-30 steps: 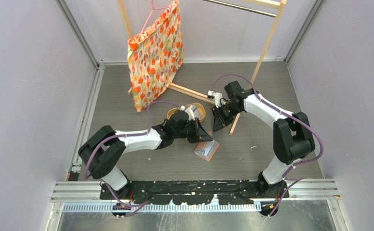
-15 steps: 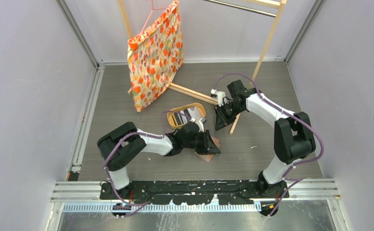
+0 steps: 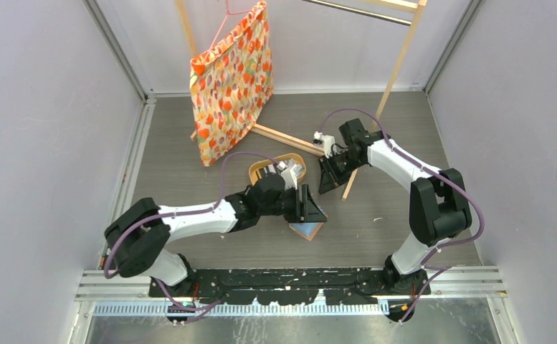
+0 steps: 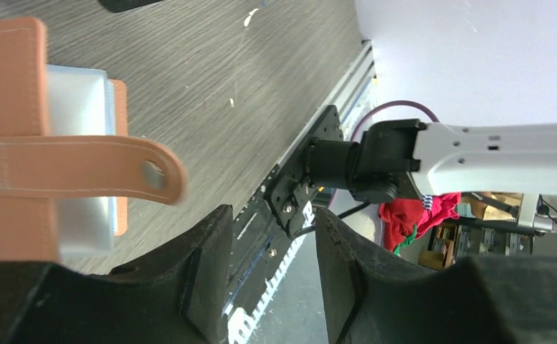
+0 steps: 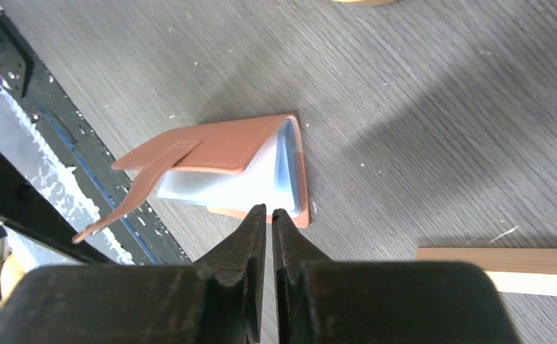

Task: Put the credit cards into the card holder
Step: Close the card holder at the center of the board.

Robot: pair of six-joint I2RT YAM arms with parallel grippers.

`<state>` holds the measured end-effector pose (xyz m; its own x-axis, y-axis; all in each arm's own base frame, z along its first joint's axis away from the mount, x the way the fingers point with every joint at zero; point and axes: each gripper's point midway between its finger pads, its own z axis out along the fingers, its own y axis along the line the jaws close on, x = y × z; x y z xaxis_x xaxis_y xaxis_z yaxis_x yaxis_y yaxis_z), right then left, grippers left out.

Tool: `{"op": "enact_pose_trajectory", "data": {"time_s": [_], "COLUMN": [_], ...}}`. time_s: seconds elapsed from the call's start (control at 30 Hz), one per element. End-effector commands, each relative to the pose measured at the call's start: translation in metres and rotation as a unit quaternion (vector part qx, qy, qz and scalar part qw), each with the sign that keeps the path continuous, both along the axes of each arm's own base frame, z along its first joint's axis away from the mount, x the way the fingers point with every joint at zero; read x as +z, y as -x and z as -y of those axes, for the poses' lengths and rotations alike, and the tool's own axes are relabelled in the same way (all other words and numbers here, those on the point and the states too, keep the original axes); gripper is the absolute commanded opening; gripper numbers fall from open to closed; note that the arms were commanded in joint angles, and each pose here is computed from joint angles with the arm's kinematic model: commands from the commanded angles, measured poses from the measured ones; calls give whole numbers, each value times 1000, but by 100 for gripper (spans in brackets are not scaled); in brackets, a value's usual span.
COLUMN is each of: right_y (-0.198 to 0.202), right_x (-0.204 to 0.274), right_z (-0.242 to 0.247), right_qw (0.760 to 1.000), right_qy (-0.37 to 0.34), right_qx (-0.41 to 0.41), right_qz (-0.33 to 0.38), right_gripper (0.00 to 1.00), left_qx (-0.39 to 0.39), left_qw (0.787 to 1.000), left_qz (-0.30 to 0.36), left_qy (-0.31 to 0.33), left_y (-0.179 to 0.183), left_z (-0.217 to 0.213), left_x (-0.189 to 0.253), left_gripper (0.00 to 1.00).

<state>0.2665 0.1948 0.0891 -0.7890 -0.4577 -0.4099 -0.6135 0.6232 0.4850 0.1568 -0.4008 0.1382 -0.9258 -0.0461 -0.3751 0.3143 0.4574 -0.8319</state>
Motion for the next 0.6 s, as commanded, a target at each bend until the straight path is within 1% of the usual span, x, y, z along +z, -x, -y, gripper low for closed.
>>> {"op": "enact_pose_trajectory", "data": {"time_s": [0.0, 0.2, 0.27, 0.3, 0.33, 0.43, 0.5, 0.57], "right_y": [5, 11, 12, 13, 14, 15, 15, 15], "right_x": [26, 23, 21, 20, 19, 17, 16, 16], "right_z": [-10, -15, -16, -17, -17, -18, -18, -19], "right_qw": [998, 997, 997, 997, 997, 997, 997, 997], "right_qy": [-51, -61, -59, -59, -59, -55, -53, -53], "right_qx": [27, 39, 40, 42, 44, 48, 50, 51], "right_qz": [25, 11, 5, 2, 2, -2, -2, 0], "right_gripper": [13, 14, 14, 14, 14, 14, 14, 14], "left_qx": [-17, -27, -24, -16, -8, 43, 84, 120], "left_qw": [999, 998, 996, 996, 994, 983, 972, 961], "left_qz": [45, 61, 79, 84, 108, 158, 185, 198], "left_qy": [3, 14, 11, -1, -9, -78, -118, -150], "left_y": [6, 11, 9, 7, 3, -12, -21, -27], "left_z": [-12, -19, -27, -33, -42, -81, -109, -133], "left_x": [14, 17, 24, 22, 29, 30, 29, 22], "left_gripper": [48, 48, 48, 48, 48, 49, 57, 66]}}
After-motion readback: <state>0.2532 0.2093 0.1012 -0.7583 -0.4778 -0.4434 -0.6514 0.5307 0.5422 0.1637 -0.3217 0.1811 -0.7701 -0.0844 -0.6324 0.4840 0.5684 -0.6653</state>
